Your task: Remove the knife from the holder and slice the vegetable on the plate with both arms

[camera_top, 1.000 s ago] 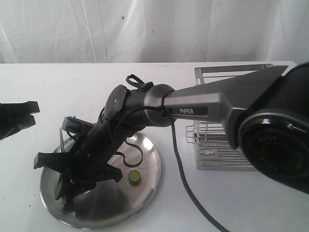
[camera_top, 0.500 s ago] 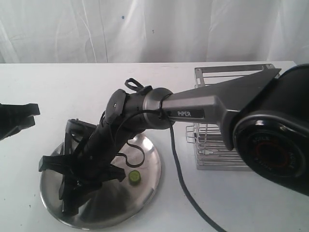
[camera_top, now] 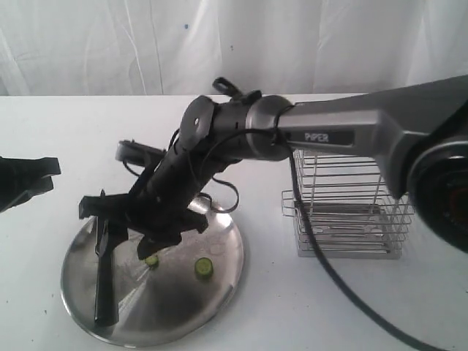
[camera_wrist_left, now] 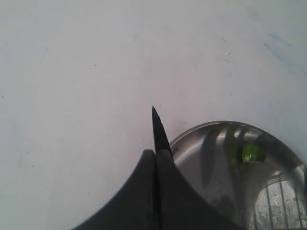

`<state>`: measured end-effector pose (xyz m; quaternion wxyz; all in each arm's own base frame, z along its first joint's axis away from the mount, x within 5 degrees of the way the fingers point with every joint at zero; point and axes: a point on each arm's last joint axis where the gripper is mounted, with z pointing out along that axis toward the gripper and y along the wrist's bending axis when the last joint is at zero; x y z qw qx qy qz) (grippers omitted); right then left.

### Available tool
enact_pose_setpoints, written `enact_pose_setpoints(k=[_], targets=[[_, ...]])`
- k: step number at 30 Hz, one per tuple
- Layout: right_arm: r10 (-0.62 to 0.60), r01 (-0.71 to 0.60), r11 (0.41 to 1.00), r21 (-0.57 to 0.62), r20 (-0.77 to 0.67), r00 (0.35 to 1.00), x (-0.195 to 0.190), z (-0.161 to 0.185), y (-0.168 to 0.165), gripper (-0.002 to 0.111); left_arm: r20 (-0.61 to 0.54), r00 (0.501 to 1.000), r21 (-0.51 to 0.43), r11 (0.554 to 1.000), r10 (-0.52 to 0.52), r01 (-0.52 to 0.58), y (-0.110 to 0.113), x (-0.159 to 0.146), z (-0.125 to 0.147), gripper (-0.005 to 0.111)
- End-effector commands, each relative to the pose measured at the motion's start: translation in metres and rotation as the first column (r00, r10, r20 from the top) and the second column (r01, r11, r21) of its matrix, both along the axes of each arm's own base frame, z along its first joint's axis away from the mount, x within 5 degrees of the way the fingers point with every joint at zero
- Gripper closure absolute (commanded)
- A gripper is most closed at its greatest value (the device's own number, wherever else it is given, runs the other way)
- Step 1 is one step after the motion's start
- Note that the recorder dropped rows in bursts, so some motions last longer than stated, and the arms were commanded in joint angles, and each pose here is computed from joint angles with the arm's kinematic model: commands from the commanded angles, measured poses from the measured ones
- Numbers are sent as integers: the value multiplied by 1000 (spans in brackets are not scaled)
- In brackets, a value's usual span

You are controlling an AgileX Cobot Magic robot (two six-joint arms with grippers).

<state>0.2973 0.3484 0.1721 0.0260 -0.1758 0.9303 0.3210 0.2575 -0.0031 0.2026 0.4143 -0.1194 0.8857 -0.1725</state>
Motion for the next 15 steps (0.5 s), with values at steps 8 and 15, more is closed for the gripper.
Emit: enact_pose_setpoints(k=[8, 15], targets=[[-180, 134, 981, 142, 392, 902, 48, 160, -91, 67, 19, 999, -21, 999, -34, 34, -3, -2, 2, 107], [-383, 485, 873, -57, 536, 753, 75, 210, -223, 105, 4, 994, -34, 994, -108, 108, -9, -9, -5, 107]])
